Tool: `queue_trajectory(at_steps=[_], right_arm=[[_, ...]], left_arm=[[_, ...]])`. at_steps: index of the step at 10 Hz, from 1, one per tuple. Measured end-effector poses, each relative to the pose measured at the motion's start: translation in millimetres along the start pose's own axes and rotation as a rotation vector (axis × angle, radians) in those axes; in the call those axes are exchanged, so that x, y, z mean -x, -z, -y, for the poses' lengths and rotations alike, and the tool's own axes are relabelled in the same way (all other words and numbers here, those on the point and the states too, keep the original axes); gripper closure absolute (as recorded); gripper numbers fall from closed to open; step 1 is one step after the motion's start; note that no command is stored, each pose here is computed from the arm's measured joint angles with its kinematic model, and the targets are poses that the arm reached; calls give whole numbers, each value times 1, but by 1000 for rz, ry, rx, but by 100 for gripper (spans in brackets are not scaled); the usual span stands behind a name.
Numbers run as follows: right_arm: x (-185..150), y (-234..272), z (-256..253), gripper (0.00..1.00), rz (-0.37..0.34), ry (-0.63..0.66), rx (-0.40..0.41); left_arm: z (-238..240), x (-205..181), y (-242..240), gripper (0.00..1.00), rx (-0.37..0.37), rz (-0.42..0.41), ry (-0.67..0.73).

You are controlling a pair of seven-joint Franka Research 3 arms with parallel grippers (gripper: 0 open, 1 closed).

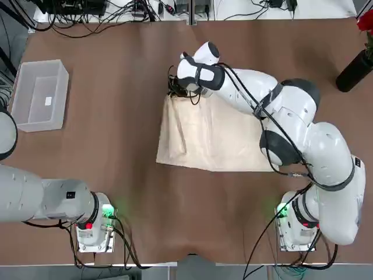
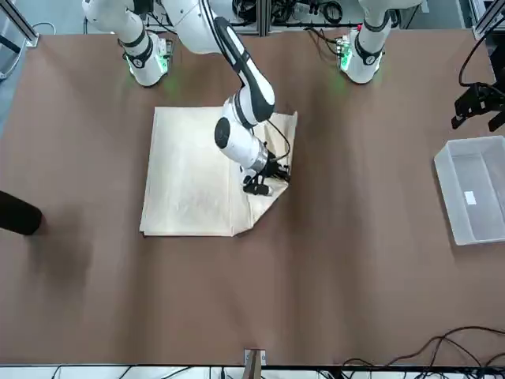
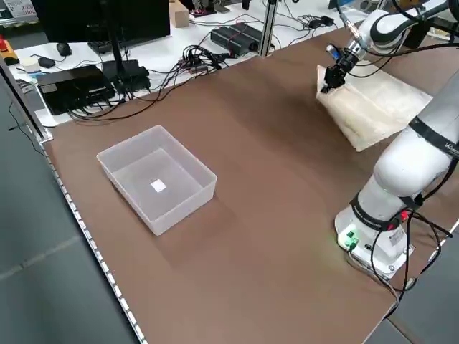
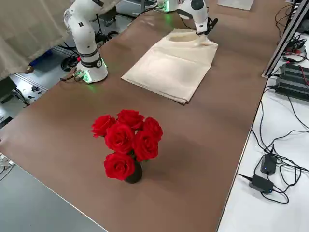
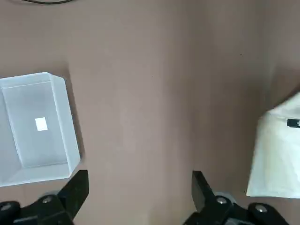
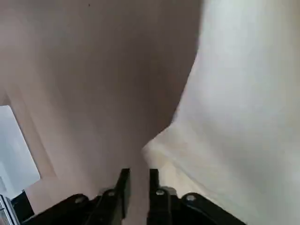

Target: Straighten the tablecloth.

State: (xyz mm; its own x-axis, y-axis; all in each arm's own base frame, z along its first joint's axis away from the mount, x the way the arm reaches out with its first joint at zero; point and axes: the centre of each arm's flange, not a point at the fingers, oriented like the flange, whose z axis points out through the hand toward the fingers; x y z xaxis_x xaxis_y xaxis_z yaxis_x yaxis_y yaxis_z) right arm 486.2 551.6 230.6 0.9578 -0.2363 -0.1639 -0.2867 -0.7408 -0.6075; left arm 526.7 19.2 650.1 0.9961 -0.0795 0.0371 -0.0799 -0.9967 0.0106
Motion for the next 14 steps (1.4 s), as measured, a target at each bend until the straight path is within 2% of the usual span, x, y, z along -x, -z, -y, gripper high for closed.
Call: queue_trajectory(at_steps=[3,5,11,14], right_arm=[[0,3,8,26,-7,6,-15],[0,5,12,1,-10,-11,-23],[-4,11,33,0,-27,-43,-64],[-26,23,32,0,-67,-41,-64]], left_arm=[[1,0,0,3,0,0,1],[1,0,0,3,0,0,2],[2,0,0,3,0,0,-4],[2,0,0,3,0,-1,-5]])
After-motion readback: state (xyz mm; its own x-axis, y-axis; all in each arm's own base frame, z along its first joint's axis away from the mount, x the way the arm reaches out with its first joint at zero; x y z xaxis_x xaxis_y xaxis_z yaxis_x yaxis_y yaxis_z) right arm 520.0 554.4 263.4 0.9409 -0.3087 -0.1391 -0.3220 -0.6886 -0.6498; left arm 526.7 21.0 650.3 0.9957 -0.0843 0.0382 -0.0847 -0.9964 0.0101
